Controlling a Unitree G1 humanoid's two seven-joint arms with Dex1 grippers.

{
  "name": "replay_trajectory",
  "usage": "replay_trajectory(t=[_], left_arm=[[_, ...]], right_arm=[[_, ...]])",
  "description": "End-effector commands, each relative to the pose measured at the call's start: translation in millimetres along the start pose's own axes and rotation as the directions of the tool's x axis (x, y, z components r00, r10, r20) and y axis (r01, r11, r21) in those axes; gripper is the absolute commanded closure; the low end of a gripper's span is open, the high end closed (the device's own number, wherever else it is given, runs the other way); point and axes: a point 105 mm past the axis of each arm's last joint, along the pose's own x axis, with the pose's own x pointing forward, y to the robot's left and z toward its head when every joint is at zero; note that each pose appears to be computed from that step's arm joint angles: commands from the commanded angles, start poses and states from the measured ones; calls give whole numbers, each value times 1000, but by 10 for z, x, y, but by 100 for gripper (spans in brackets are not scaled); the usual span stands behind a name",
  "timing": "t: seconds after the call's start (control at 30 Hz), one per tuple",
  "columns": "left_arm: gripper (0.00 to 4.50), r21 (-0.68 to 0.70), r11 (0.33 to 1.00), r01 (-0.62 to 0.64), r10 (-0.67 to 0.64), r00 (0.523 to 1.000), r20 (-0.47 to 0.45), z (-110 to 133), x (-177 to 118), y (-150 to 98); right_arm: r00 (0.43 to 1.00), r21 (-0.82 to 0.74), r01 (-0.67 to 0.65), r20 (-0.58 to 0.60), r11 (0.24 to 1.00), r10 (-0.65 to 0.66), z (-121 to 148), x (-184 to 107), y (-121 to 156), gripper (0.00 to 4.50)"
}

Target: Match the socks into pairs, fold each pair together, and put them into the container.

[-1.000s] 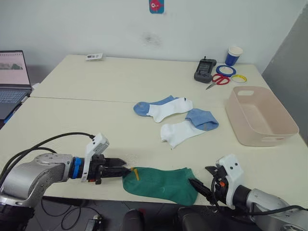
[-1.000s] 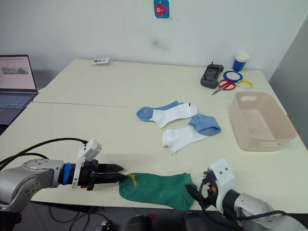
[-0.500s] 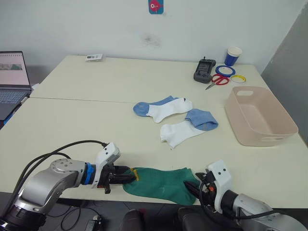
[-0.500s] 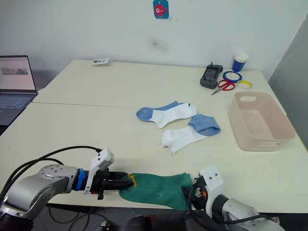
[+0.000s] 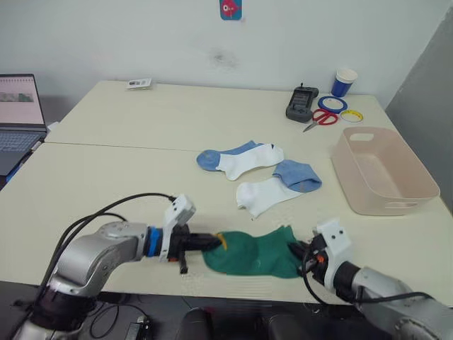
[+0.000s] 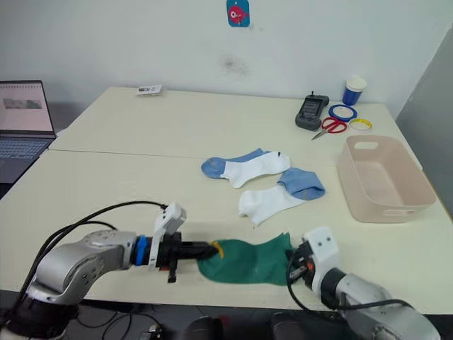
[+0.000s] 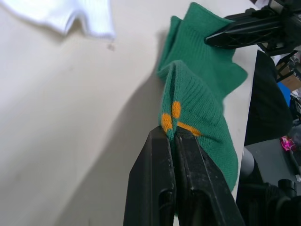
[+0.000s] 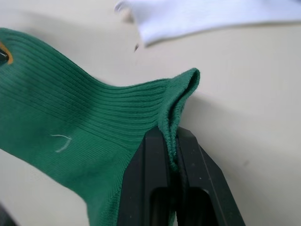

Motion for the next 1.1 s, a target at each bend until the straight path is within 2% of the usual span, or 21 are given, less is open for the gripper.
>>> replay_trajectory(t=[0.03, 0.2, 0.37, 0.43, 0.5, 0.63, 0.8, 0.93, 1.03, 1.1], left_arm=[[450, 10, 999, -48, 48, 999, -10, 18, 98, 145], [450, 40, 990, -134, 134, 991, -12, 15, 204, 431], [450, 48, 989, -140, 141, 990, -24, -9, 167, 486], [450, 58, 992, -110, 113, 992, -59, -62, 130, 445], [450, 59, 994, -88, 91, 994, -56, -53, 105, 404], [450, 102, 990, -98, 90, 993, 76, 197, 30, 404], [450, 109, 989, -95, 85, 992, 93, 195, -38, 394], [450, 52, 995, -85, 82, 995, 57, 85, -28, 388], [383, 67, 993, -98, 94, 994, 51, 70, -27, 392], [320, 67, 989, -133, 129, 990, 58, 71, -54, 445]], right_arm=[[1000, -12, 24, -8, 1000, -24, 48, 2, -136, 447], [995, -24, 85, -43, 996, -85, 21, 69, -336, 447], [991, -24, 125, -41, 992, -126, 5, 81, -370, 447], [989, -33, 146, -33, 989, -147, 0, 68, -381, 392], [988, -29, 152, -6, 988, -152, 31, 50, -371, 333], [985, 1, 164, 54, 986, -164, 110, -15, -373, 191], [979, 19, 186, 81, 982, -187, 119, -62, -389, 12], [979, 16, 186, 78, 982, -186, 100, -48, -372, 5], [982, 6, 174, 76, 985, -174, 100, -42, -348, 0], [983, 1, 169, 76, 986, -168, 97, -42, -335, 0]])
